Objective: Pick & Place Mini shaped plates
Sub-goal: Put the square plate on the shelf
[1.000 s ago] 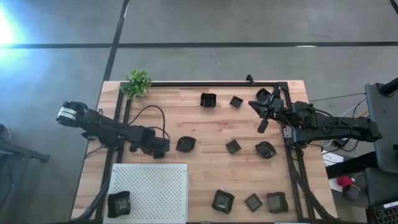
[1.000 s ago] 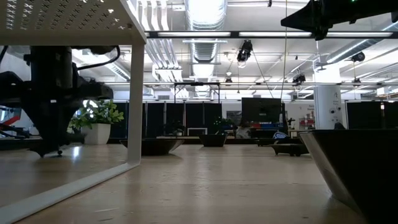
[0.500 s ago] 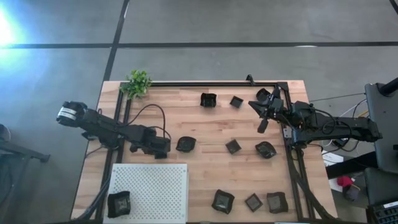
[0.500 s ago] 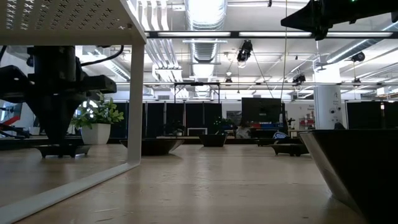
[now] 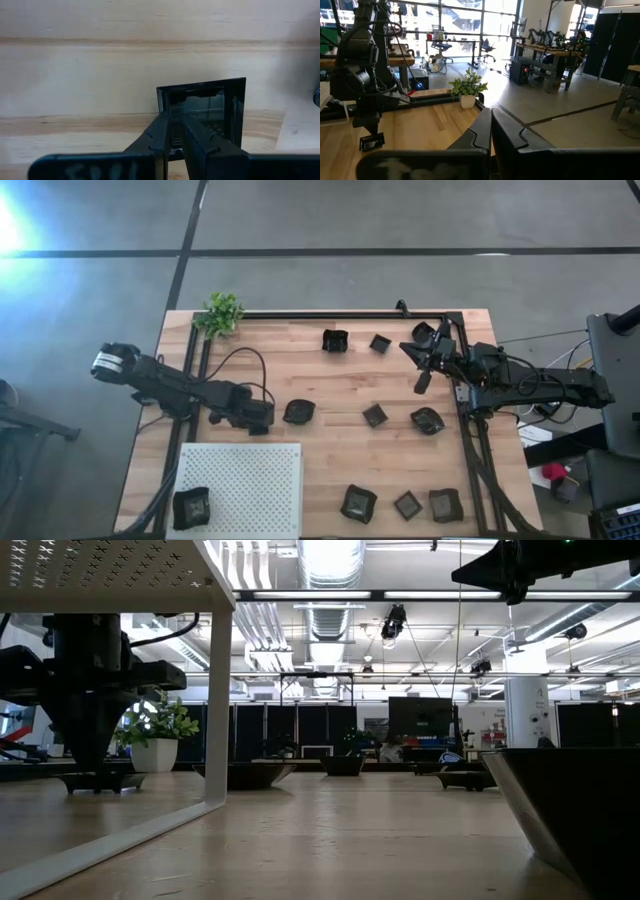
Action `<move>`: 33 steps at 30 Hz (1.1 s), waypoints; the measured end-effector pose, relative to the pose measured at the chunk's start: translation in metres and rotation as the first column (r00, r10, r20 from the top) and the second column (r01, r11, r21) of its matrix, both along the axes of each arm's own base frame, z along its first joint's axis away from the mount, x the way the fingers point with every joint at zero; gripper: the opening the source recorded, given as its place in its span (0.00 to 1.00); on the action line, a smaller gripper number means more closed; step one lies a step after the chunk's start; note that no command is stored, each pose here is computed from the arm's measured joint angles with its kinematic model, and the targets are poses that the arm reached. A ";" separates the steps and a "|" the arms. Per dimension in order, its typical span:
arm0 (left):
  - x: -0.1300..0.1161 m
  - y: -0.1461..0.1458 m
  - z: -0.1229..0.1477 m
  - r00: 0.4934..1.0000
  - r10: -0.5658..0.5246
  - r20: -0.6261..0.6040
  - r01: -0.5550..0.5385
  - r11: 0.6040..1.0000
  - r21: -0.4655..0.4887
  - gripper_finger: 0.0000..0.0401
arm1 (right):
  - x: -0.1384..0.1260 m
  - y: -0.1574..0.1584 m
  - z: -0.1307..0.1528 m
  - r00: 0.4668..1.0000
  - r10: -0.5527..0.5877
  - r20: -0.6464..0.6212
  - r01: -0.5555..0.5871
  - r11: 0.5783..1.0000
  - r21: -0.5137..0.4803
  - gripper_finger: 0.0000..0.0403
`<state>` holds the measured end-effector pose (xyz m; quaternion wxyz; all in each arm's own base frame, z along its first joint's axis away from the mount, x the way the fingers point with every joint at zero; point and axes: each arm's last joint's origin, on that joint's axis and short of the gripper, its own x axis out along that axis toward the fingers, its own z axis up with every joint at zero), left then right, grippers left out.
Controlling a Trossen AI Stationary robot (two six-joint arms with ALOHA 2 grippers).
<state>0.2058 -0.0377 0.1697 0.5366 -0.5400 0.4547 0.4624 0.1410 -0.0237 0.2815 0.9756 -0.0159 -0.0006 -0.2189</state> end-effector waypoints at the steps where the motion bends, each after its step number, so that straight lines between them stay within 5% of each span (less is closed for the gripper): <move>1: 0.000 0.000 0.000 1.000 -0.005 -0.001 0.005 1.000 0.001 0.10 | 0.000 0.000 0.000 1.000 0.000 0.000 0.000 1.000 0.000 0.02; 33: -0.001 -0.001 0.000 0.999 -0.046 -0.016 0.046 0.998 -0.040 0.11 | 0.000 0.000 0.000 1.000 -0.001 -0.002 0.001 1.000 -0.003 0.02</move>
